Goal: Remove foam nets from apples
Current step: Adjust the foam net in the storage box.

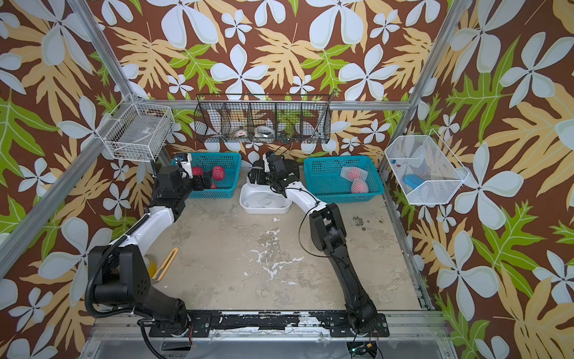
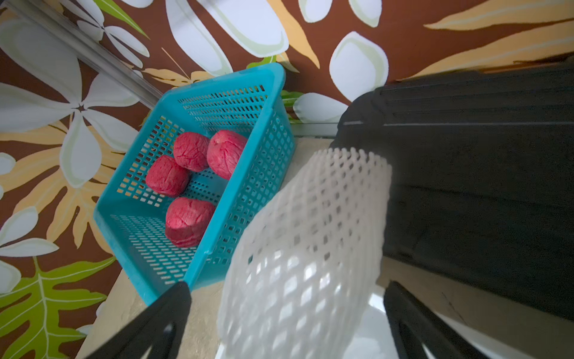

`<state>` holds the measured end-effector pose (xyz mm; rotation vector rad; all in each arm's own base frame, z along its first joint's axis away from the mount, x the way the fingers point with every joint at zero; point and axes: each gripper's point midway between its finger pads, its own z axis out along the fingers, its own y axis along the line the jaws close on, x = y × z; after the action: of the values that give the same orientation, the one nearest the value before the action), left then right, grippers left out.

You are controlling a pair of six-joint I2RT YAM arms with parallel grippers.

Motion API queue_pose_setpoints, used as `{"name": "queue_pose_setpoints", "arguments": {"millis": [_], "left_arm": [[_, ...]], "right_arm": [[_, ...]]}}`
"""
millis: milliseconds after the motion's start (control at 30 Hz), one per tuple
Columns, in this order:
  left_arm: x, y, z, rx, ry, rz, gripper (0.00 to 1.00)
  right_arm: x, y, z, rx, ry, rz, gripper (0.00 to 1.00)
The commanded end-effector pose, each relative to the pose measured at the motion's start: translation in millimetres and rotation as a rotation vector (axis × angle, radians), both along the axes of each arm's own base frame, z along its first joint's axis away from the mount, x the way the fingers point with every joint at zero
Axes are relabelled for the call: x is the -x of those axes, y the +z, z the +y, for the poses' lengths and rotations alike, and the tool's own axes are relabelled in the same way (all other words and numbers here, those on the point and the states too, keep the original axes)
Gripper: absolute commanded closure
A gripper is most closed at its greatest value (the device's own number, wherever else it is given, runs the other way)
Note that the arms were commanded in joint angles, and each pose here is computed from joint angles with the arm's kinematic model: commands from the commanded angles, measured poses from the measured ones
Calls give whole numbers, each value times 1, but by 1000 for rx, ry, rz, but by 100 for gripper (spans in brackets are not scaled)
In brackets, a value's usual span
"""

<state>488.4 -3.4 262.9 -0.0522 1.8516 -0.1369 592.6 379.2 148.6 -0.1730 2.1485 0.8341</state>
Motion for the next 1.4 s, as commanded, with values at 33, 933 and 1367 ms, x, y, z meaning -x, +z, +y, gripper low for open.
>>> {"name": "queue_pose_setpoints", "arguments": {"millis": [33, 933, 1367], "left_arm": [[10, 22, -3, 93, 2, -76, 0], [18, -10, -13, 149, -6, -26, 0], [21, -21, -13, 147, -6, -14, 1]], "right_arm": [[-2, -9, 5, -24, -12, 30, 14], [82, 34, -18, 149, 160, 142, 84], [85, -40, -15, 287, 141, 294, 81]]}}
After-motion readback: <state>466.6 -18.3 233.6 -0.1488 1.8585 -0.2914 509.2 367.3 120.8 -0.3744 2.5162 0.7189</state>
